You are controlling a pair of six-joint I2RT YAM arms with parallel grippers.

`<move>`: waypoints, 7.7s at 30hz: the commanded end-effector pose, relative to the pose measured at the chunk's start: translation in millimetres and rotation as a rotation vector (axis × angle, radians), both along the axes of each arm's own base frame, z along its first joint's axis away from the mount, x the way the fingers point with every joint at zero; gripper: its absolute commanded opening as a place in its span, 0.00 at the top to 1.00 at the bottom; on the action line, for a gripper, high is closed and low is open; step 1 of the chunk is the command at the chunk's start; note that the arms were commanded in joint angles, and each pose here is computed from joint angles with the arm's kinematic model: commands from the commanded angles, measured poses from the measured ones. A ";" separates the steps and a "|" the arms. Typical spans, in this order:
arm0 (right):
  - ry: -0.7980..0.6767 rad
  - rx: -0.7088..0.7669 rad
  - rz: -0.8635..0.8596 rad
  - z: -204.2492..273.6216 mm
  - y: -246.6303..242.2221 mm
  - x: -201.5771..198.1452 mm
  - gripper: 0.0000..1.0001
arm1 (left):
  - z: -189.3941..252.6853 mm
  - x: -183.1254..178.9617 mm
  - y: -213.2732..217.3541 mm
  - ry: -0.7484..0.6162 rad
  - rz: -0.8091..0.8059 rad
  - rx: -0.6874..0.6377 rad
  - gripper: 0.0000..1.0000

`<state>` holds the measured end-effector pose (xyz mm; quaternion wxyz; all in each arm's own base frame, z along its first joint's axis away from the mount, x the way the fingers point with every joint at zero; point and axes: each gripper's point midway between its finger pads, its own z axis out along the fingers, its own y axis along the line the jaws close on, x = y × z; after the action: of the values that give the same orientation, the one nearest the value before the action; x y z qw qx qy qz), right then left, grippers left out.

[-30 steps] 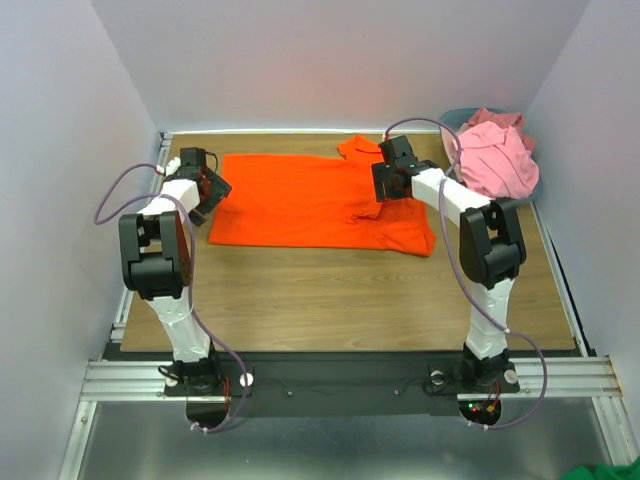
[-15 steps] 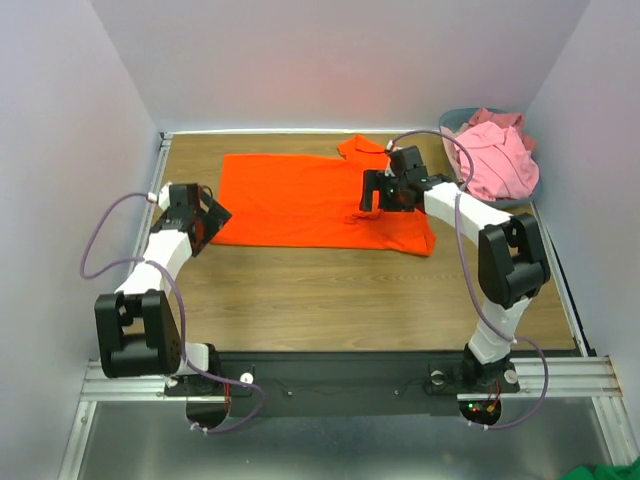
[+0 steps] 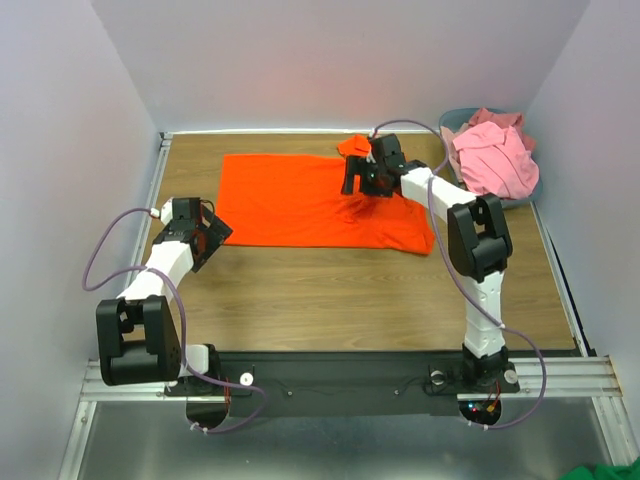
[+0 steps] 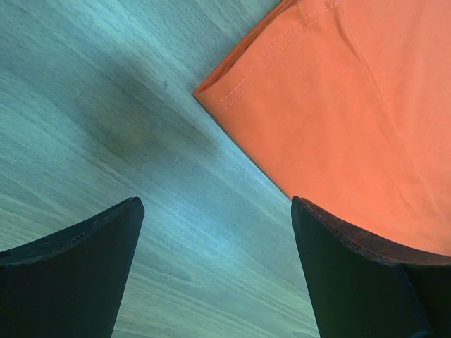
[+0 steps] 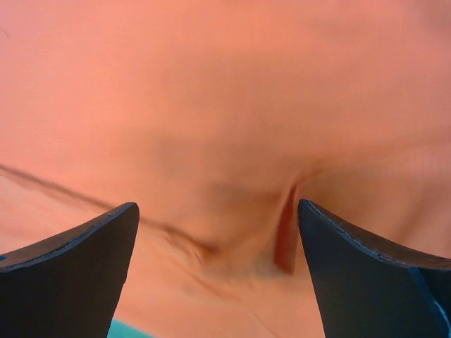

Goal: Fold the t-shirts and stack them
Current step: Fold the tshirt

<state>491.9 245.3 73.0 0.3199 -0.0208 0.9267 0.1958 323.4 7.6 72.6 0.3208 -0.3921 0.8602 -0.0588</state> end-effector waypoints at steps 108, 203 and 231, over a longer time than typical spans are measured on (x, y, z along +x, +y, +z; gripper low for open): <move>-0.308 -0.456 -0.193 57.6 -29.2 75.7 0.01 | -2.4 166.3 5.6 0.120 0.076 0.186 0.14; -0.141 -0.358 -0.026 22.3 -112.2 -188.8 0.86 | -3.6 32.3 3.8 0.092 0.033 0.197 0.87; -0.060 -0.103 0.018 21.5 -21.5 -120.9 0.00 | 21.8 52.2 -46.9 -0.048 -0.134 0.018 0.02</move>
<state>352.7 205.5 90.8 0.3277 -0.0259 0.9350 0.1333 359.5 -25.9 86.2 0.3268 -0.3578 0.8735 -0.0463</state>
